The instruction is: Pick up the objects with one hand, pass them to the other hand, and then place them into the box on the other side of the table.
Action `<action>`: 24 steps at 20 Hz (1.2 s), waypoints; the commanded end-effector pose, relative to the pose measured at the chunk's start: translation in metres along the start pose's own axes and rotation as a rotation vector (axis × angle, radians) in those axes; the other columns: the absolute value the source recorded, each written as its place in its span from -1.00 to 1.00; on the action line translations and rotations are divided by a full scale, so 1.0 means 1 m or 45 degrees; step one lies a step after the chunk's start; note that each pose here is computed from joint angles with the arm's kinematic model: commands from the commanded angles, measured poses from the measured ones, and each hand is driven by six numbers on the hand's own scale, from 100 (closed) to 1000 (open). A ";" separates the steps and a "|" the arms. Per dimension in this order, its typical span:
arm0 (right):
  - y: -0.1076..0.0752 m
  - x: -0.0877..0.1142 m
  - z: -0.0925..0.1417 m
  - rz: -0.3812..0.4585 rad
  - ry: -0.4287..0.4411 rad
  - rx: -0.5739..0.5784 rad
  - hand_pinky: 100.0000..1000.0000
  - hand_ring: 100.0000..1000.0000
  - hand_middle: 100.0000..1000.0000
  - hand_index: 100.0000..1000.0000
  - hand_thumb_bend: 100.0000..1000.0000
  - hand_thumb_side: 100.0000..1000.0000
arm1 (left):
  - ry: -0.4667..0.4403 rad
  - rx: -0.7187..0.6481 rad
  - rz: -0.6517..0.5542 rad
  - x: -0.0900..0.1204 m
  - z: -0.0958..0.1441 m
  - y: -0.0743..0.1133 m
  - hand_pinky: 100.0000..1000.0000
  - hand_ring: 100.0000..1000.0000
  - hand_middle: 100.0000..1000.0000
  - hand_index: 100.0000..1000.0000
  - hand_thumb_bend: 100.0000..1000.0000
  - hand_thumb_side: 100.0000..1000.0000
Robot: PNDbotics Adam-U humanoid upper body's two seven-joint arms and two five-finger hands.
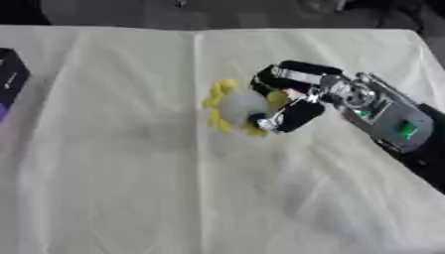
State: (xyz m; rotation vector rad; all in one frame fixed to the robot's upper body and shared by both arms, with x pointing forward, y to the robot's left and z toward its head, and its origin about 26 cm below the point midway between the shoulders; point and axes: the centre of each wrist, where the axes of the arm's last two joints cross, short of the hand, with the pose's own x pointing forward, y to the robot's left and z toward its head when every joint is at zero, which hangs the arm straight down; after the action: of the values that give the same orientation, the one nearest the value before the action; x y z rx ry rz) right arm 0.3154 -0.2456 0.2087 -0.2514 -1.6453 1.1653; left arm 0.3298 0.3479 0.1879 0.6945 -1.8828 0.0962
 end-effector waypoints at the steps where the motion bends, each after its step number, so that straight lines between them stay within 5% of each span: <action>1: -0.001 0.007 -0.008 -0.033 -0.059 -0.054 0.35 -0.14 -0.37 -0.12 -1.00 -1.00 | -0.077 -0.037 -0.032 0.016 -0.006 0.002 0.56 0.16 0.22 0.16 0.48 -0.13; 12: 0.027 0.016 -0.044 -0.154 -0.152 -0.138 0.33 -0.17 -0.36 -0.11 -1.00 -1.00 | -0.227 -0.354 -0.246 0.064 -0.011 -0.024 0.57 0.20 0.22 0.22 0.51 -0.14; 24: 0.068 0.019 -0.075 -0.259 -0.220 -0.145 0.31 -0.17 -0.32 -0.06 -1.00 -1.00 | -0.328 -0.858 -0.407 0.124 0.012 -0.081 0.60 0.29 0.31 0.34 0.49 -0.14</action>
State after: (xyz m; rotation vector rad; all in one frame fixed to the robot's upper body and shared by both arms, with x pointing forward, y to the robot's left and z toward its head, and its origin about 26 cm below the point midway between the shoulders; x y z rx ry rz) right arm 0.3431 -0.1594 0.1598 -0.0467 -1.8152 0.9601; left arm 0.3332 0.2267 0.2632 0.5287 -1.8539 -0.7834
